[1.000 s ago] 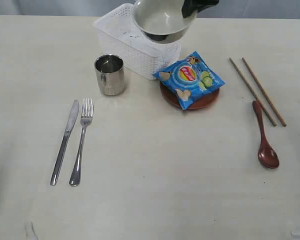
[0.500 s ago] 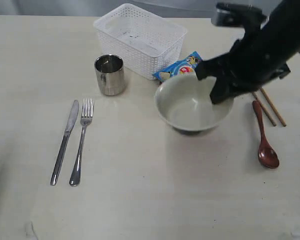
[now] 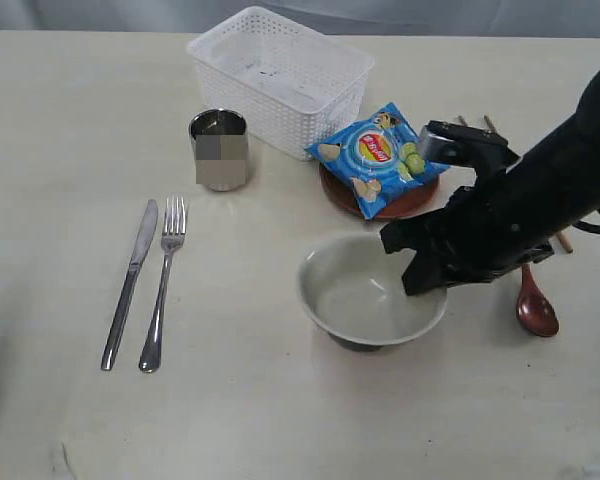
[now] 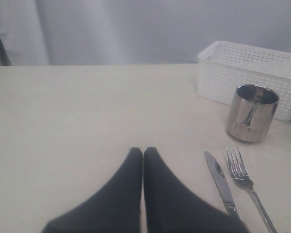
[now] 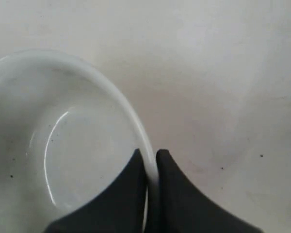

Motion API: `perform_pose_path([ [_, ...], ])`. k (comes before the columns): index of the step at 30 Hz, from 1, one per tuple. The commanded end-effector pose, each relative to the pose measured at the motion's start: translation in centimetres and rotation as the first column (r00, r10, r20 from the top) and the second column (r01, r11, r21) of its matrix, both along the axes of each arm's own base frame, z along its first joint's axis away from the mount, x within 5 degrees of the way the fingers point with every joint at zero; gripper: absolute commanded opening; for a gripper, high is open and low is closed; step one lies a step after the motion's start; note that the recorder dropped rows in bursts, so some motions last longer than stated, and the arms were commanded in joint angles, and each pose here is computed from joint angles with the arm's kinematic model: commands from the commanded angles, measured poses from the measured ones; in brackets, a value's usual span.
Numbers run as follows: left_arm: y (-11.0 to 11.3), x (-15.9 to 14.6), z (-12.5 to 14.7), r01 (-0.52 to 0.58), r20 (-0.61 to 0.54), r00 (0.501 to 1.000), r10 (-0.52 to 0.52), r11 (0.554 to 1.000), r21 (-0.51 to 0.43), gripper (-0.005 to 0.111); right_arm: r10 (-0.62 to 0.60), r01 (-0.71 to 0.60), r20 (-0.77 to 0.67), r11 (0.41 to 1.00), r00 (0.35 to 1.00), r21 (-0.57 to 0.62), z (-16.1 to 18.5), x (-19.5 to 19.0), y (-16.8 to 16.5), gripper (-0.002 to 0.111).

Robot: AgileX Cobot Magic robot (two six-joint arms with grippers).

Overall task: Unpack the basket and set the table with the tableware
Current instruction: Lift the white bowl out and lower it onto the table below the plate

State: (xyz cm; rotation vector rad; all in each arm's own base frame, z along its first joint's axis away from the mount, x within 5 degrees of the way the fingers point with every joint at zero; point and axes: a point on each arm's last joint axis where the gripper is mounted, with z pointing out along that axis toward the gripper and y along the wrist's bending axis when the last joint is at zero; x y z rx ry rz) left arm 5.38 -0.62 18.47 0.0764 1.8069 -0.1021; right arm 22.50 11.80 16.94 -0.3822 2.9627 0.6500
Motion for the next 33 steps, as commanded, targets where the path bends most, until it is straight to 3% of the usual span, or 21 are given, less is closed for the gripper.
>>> perform_pose_path([
  [1,0.0,0.0,0.0,-0.002,0.004,1.000,0.002,1.000,-0.001,0.000,-0.027,0.027,0.007,0.999,1.000,0.043,-1.0,0.8,0.5,-0.001],
  [8,0.0,0.0,0.0,-0.002,0.004,1.000,0.002,1.000,-0.001,0.000,0.005,-0.005,-0.009,0.997,1.000,0.075,-3.0,1.0,1.9,-0.001],
  [21,0.0,0.0,0.0,-0.002,0.004,1.000,0.002,1.000,-0.001,0.000,0.108,-0.098,0.264,0.994,0.959,-0.051,-3.8,1.7,4.2,0.000],
  [23,0.0,0.0,0.0,-0.002,0.004,1.000,0.002,1.000,-0.001,0.000,0.109,-0.098,0.275,0.994,0.955,-0.054,-3.7,1.8,4.3,0.005],
  [26,0.0,0.0,0.0,-0.002,0.004,1.000,0.002,1.000,-0.001,0.000,0.105,-0.092,0.283,0.994,0.953,-0.056,-3.7,1.9,4.3,0.025],
  [28,0.0,0.0,0.0,-0.002,0.004,1.000,0.002,1.000,-0.001,0.000,0.105,-0.093,0.281,0.994,0.954,-0.056,-3.7,1.8,4.3,0.046],
  [33,0.0,0.0,0.0,-0.002,0.004,1.000,0.002,1.000,-0.001,0.000,0.136,-0.136,0.259,0.991,0.956,-0.015,-2.6,2.4,5.2,0.048],
])
